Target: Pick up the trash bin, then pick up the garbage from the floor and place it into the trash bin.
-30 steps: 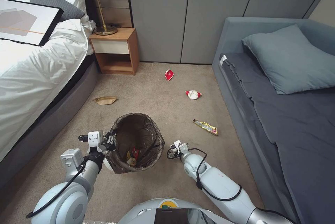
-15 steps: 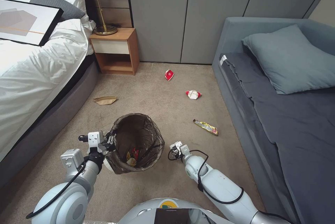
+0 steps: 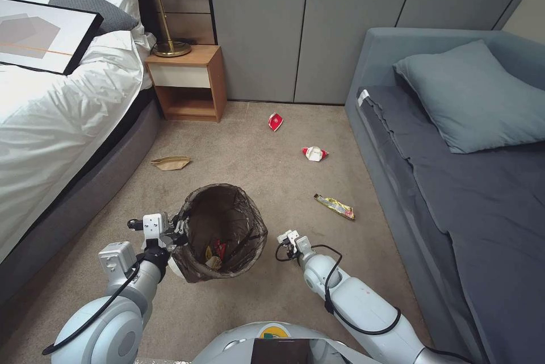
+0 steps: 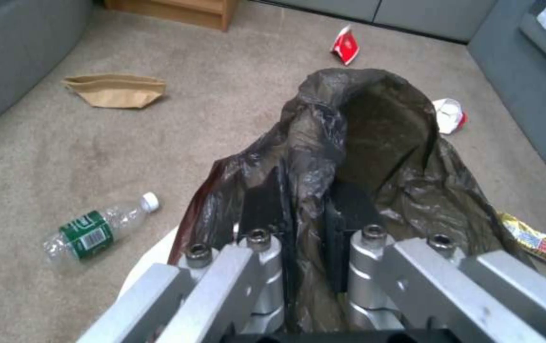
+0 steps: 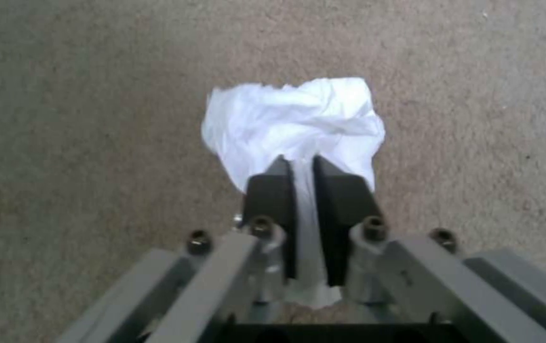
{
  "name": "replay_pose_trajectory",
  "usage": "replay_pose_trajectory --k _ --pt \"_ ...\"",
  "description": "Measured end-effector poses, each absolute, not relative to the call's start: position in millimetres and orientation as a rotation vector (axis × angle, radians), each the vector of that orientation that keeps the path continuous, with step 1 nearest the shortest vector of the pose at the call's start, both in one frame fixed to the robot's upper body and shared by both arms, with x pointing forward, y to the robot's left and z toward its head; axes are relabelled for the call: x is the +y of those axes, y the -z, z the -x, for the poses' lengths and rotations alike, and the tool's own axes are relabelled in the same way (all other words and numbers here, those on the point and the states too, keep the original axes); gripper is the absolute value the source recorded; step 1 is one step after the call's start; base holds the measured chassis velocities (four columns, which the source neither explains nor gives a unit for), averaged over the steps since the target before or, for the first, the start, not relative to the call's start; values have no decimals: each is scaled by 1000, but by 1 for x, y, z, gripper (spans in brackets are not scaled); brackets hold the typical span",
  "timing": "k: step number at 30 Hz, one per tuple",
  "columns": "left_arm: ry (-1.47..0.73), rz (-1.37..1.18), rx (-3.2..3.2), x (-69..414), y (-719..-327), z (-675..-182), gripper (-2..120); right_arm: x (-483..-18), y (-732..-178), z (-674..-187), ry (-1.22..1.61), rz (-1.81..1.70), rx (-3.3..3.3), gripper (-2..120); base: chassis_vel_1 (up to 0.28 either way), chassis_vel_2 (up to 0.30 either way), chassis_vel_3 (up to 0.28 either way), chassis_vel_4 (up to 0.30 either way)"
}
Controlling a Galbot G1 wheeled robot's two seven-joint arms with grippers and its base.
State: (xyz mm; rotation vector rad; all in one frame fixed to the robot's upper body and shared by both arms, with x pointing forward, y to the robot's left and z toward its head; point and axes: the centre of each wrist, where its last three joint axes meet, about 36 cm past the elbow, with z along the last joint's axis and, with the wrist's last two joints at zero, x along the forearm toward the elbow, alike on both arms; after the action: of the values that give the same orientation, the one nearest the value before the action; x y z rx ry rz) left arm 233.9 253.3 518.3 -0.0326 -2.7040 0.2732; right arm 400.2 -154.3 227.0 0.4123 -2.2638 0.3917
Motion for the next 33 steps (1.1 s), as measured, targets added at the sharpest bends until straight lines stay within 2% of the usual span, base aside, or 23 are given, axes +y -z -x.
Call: replay_pose_trajectory --k 1,24,33 --pt "-273 33 -2704 253 -518 -234 8 -155 -227 -400 -391 -410 -2265 0 0 0 0 0" --pt "-268 35 -2710 254 -519 -234 8 -178 -238 -400 -359 -351 -2355 0 0 0 0 0" --pt "-264 40 -2709 254 -518 -234 8 -239 -305 -394 -382 -308 -2569 0 0 0 0 0"
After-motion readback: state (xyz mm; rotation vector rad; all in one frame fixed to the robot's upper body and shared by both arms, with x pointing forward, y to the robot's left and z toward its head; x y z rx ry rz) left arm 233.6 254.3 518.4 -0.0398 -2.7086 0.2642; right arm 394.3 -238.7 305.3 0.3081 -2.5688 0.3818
